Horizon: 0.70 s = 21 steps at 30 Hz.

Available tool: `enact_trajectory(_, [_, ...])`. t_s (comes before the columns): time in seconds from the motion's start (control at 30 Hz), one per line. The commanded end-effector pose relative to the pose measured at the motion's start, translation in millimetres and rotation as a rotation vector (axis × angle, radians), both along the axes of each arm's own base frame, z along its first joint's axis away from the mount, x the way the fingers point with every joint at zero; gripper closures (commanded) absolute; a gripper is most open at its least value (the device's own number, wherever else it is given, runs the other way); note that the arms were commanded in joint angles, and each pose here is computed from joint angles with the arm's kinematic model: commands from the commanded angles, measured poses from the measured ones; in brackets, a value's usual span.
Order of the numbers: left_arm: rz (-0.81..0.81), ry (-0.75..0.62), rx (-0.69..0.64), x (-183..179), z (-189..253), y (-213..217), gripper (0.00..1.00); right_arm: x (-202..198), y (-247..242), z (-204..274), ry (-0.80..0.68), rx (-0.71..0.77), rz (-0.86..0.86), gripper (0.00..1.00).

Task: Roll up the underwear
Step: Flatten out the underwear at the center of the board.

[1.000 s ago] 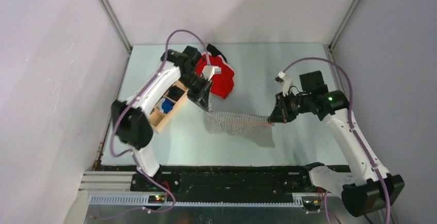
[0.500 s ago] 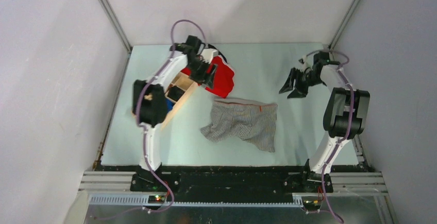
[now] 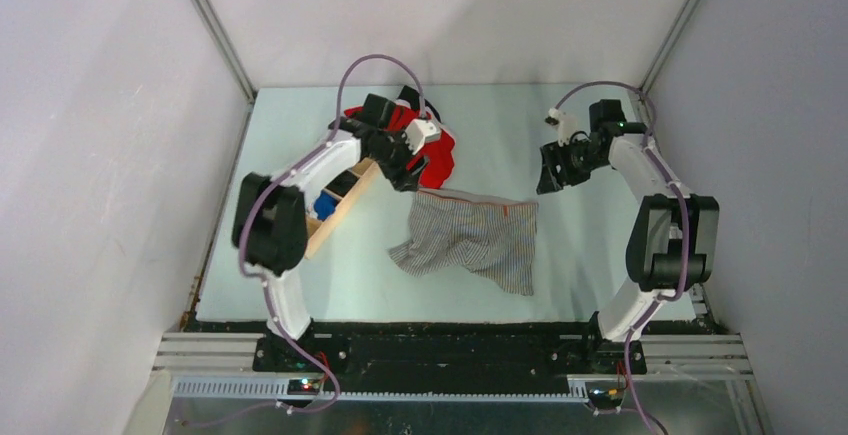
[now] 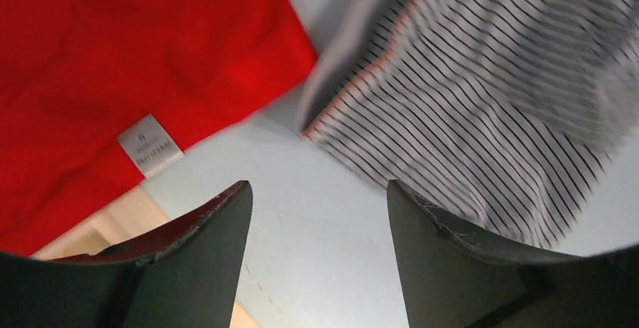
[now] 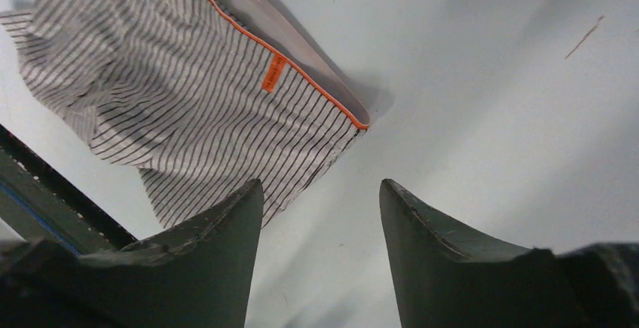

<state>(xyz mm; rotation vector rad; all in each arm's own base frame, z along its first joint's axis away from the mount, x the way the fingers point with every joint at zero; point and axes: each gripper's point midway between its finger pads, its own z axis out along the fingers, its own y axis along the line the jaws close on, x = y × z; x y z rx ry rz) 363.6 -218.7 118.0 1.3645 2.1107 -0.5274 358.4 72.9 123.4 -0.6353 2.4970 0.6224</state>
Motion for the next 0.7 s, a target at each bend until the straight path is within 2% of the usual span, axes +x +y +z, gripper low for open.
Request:
enact_trajectory(0.0, [0.209, 0.135, -0.038, 39.1, -14.1, -6.0, 0.27, 10.2, -6.3, -27.2, 0.037, -0.045, -0.038, 0.35])
enact_trajectory(0.2, [0.174, 0.25, -0.097, 32.6, -36.4, -21.0, 0.25, 3.8, 1.2, -50.7, 0.144, 0.023, -0.009, 0.34])
enact_trajectory(0.37, [0.169, 0.324, -0.127, 28.8, -46.2, -29.4, 0.21, -0.2, 10.6, -64.8, 0.207, 0.061, 0.014, 0.25])
enact_trajectory(0.47, [0.149, 0.371, -0.128, 25.2, -57.6, -35.0, 0.21, -1.0, 15.0, -70.6, 0.221, 0.06, 0.03, 0.25])
enact_trajectory(0.67, [0.114, 0.378, -0.106, 24.0, -68.0, -42.9, 0.26, 4.6, 12.0, -83.7, 0.235, 0.038, 0.011, 0.28])
